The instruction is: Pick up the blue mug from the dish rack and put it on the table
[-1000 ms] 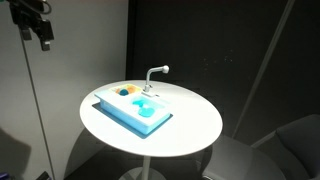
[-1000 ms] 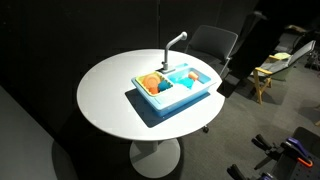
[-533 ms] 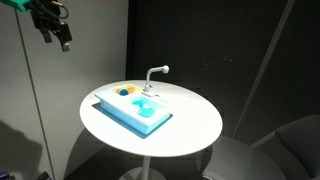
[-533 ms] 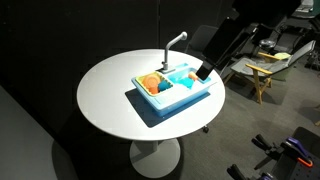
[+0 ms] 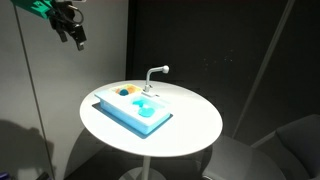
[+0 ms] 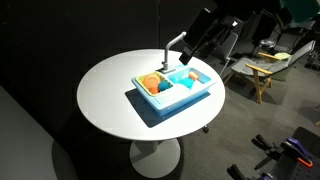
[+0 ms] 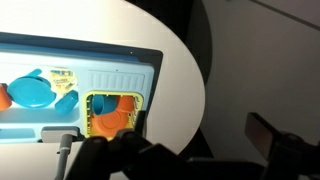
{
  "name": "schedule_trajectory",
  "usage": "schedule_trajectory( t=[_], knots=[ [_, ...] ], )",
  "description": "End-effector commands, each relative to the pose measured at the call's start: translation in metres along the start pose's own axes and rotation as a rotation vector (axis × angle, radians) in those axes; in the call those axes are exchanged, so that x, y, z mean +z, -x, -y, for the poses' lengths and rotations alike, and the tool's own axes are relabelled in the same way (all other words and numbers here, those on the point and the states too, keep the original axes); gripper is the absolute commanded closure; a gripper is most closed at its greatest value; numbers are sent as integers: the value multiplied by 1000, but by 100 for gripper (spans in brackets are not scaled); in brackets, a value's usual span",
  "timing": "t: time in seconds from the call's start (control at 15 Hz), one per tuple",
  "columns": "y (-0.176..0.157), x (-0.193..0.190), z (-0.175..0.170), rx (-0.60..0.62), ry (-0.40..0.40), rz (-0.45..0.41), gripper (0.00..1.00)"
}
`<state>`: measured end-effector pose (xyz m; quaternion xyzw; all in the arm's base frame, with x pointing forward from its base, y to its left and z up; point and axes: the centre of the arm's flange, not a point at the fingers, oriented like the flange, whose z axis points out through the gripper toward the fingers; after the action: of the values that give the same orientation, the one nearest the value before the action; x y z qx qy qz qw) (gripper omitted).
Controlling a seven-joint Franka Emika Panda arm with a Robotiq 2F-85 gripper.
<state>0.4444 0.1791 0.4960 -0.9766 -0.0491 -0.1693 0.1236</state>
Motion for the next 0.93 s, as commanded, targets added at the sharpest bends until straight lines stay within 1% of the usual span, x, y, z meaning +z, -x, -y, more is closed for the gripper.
schedule_trajectory(
  t=[0.0,0.4,0.87],
  knots=[
    [-25,3,-12,1,-31,-25,0],
    [-47,18,-42,31,-54,-38,0],
    [-66,45,-79,42,-65,-49,0]
  ],
)
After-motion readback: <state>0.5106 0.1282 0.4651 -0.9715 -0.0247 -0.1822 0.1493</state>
